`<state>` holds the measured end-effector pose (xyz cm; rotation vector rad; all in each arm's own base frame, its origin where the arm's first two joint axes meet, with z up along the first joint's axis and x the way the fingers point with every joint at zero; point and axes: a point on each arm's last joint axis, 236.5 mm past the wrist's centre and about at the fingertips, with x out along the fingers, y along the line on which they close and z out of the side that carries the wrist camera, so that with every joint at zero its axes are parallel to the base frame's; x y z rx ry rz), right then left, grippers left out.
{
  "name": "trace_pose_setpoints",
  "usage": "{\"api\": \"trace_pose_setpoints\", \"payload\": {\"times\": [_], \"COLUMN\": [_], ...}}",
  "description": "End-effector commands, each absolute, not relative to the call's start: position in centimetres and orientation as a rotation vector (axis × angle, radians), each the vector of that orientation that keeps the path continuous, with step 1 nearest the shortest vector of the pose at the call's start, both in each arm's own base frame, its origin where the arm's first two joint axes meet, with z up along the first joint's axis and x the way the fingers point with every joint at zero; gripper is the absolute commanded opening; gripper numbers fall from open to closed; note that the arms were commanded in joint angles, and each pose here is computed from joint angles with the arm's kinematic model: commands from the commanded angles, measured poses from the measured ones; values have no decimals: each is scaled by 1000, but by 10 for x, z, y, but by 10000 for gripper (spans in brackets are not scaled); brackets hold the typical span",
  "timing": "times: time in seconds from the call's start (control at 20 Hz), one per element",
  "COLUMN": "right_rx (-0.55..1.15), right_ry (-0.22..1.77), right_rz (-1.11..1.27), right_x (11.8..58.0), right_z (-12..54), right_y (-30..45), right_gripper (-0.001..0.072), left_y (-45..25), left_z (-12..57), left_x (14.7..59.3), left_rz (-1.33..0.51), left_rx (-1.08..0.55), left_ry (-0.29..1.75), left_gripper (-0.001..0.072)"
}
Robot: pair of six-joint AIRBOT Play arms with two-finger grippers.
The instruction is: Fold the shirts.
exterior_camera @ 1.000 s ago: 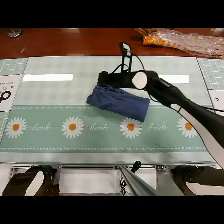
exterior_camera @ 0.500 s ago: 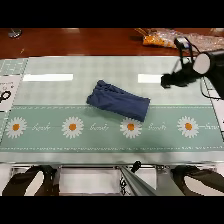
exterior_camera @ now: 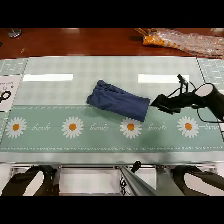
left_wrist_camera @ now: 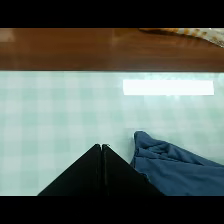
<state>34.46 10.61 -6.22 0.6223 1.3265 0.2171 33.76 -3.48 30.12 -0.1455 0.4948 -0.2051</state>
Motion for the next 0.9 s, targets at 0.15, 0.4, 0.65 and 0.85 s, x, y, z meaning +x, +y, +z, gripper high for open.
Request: {"api": "trace_pose_setpoints", "payload": {"times": [0.15, 0.4, 0.65, 0.85], "right_rx": [733, 698, 565, 472], "right_ry": [1365, 1271, 967, 863], "right_rz": [368, 369, 302, 29], "right_x": [340, 360, 406, 395], "right_z": [-94, -78, 52, 136], "right_y": [184, 175, 92, -22], "right_gripper": [593, 38, 38, 37], "left_y": [-34, -34, -42, -63], "left_z": [293, 291, 286, 281], "left_x": [341, 342, 353, 376], "left_rz": [-197, -193, -217, -282], "left_rx": [-170, -189, -260, -312], "left_ry": [526, 533, 548, 545], "left_gripper": [19, 20, 20, 19]}}
